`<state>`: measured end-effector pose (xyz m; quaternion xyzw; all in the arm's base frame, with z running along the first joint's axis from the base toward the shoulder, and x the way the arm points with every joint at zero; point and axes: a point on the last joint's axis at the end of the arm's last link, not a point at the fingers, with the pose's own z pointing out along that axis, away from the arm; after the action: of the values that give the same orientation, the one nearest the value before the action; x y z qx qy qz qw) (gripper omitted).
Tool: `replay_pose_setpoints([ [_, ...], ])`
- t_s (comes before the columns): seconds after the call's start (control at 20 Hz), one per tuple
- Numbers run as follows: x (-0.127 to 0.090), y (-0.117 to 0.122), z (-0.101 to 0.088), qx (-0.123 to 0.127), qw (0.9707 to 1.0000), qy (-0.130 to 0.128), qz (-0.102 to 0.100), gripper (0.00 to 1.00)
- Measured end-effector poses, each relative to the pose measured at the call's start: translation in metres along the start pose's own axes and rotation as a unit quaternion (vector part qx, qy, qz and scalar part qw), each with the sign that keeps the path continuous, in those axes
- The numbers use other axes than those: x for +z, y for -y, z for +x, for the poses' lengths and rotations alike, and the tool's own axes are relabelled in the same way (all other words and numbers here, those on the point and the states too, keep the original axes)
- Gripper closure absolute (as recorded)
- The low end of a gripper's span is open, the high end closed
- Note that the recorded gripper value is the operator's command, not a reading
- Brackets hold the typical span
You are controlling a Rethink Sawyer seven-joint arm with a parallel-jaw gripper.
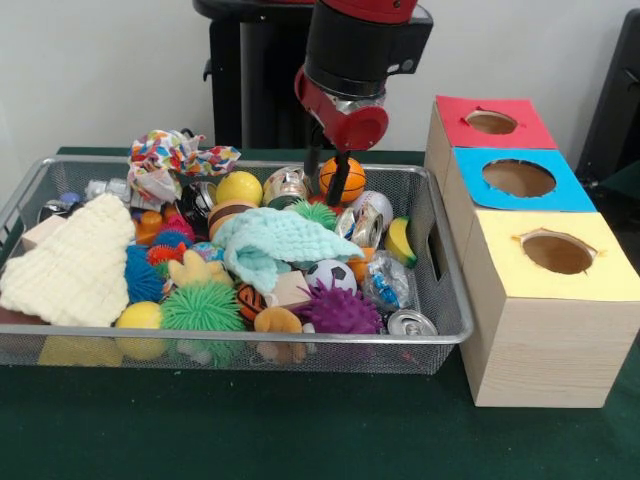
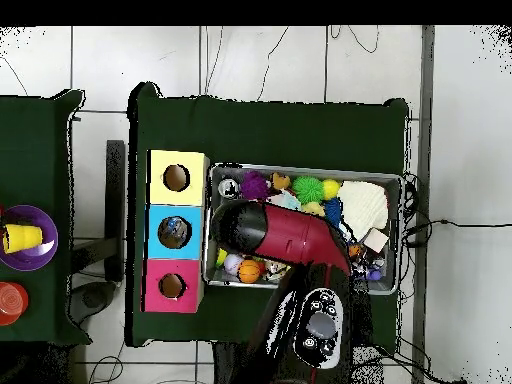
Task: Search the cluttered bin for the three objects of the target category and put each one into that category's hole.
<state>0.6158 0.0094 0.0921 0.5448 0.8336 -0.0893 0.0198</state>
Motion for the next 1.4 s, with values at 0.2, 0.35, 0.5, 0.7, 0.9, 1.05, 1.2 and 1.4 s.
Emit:
replay_pose_setpoints([
  [0.2,0.003,0.002,-0.015,0.014,0.9998,-0.005,-0.013,0.0],
  [0.35,0.007,0.003,-0.025,0.026,0.9993,-0.007,-0.027,0.0],
  [0.5,0.013,0.003,-0.024,0.021,0.9989,-0.014,-0.039,0.0],
  [0.7,0.023,0.001,-0.014,-0.018,0.9986,-0.025,-0.043,0.0],
  [0.9,0.031,-0.007,0.0,-0.088,0.994,-0.035,-0.056,0.0],
  [1.05,0.035,-0.015,0.011,-0.139,0.987,-0.042,-0.069,0.0],
  [1.2,0.037,-0.023,0.02,-0.183,0.9784,-0.048,-0.084,0.0],
  [1.4,0.037,-0.033,0.028,-0.222,0.968,-0.055,-0.103,0.0],
])
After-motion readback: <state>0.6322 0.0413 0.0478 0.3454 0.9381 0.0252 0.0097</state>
